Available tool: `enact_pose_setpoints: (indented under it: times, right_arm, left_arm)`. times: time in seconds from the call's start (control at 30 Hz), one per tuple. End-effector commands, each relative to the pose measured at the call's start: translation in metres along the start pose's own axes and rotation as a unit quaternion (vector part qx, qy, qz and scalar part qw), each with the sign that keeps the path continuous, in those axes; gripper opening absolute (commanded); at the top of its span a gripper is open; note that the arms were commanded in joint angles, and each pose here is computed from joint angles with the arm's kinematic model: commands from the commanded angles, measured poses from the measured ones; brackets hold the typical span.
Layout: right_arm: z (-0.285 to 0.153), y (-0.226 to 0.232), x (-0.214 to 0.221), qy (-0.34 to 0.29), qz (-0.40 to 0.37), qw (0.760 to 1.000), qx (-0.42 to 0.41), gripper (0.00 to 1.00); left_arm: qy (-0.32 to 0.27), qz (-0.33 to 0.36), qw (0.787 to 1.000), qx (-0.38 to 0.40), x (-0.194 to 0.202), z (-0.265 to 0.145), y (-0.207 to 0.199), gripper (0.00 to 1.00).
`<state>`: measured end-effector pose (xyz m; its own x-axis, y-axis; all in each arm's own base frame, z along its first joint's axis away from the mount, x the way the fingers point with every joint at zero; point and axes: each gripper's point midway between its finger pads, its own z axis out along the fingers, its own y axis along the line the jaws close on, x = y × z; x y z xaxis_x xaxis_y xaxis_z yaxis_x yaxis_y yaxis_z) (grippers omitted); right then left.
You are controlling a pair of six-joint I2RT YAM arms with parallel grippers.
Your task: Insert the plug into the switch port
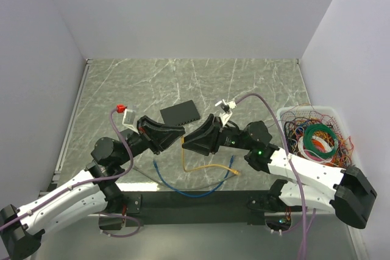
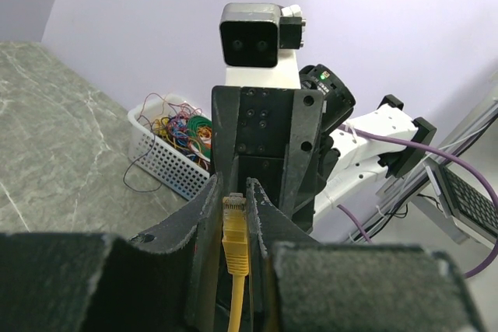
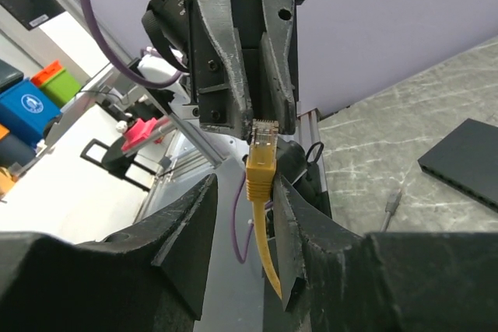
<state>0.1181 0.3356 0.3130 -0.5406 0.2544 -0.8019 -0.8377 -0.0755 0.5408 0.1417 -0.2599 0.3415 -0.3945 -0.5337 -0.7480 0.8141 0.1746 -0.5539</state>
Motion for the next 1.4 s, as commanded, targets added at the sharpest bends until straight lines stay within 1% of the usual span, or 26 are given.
enact_pose_setpoints:
  times: [0.0,0.07,0.2,0.37,0.4,0.43,0.5,0.53,0.6,0.87,1.13,1.17,1.23,1.3,1.33,1.37]
  right_arm:
    - [0.01,0.006,-0.014,-0.019,-0.023,1.0,-0.008,0.41]
    - [0.011,0.005,-0.014,-0.018,-0.023,1.0,-0.007,0.38]
    - [0.013,0.004,-0.013,-0.018,-0.021,1.0,-0.006,0.37]
    - [0.013,0.004,-0.014,-0.022,-0.02,1.0,-0.006,0.3]
    - [0.013,0.004,-0.013,-0.022,-0.02,1.0,-0.007,0.27]
    - [0.013,0.003,-0.013,-0.022,-0.019,1.0,-0.007,0.21]
    - [0.012,0.001,-0.012,-0.023,-0.015,1.0,-0.002,0.16]
    - [0.012,0.0,-0.011,-0.025,-0.015,1.0,0.0,0.08]
    - [0.009,-0.004,-0.01,-0.028,-0.01,0.999,0.012,0.0]
    - [-0.008,-0.017,-0.017,-0.05,-0.025,0.996,0.066,0.0]
    - [-0.012,-0.024,-0.017,-0.044,-0.026,0.995,0.086,0.0]
    - [-0.011,-0.025,-0.015,-0.042,-0.024,0.995,0.086,0.0]
    - [-0.011,-0.03,-0.012,-0.034,-0.022,0.995,0.096,0.0]
    - [-0.012,-0.042,-0.001,-0.012,-0.012,0.993,0.119,0.0]
    - [-0.013,-0.049,0.002,-0.007,-0.015,0.991,0.133,0.0]
    - [-0.015,-0.056,0.007,0.0,-0.012,0.989,0.149,0.0]
  left_arm:
    - [-0.019,0.0,1.0,0.023,-0.01,0.002,-0.011,0.01]
    - [-0.02,0.0,1.0,0.023,-0.01,0.001,-0.011,0.01]
    - [-0.022,0.001,0.999,0.023,-0.011,0.0,-0.011,0.01]
    - [-0.023,0.001,1.0,0.02,-0.011,-0.001,-0.01,0.01]
    - [-0.022,0.001,1.0,0.018,-0.01,-0.001,-0.009,0.01]
    - [-0.023,0.0,1.0,0.018,-0.01,-0.001,-0.009,0.01]
    - [-0.023,0.0,1.0,0.014,-0.01,-0.001,-0.008,0.01]
    - [-0.023,-0.001,1.0,0.012,-0.01,-0.001,-0.007,0.01]
    - [-0.022,-0.003,1.0,-0.002,-0.008,-0.002,-0.001,0.01]
    - [-0.011,-0.01,0.999,-0.044,0.008,-0.014,0.022,0.01]
    - [-0.009,-0.02,0.997,-0.07,0.018,-0.022,0.035,0.01]
    - [-0.008,-0.02,0.997,-0.073,0.019,-0.022,0.036,0.03]
    - [-0.005,-0.017,0.996,-0.09,0.018,-0.021,0.042,0.22]
    - [-0.006,-0.01,0.993,-0.114,0.017,-0.021,0.05,0.47]
    - [-0.007,-0.006,0.992,-0.125,0.015,-0.022,0.054,0.69]
    - [-0.002,-0.003,0.99,-0.144,0.015,-0.022,0.059,0.77]
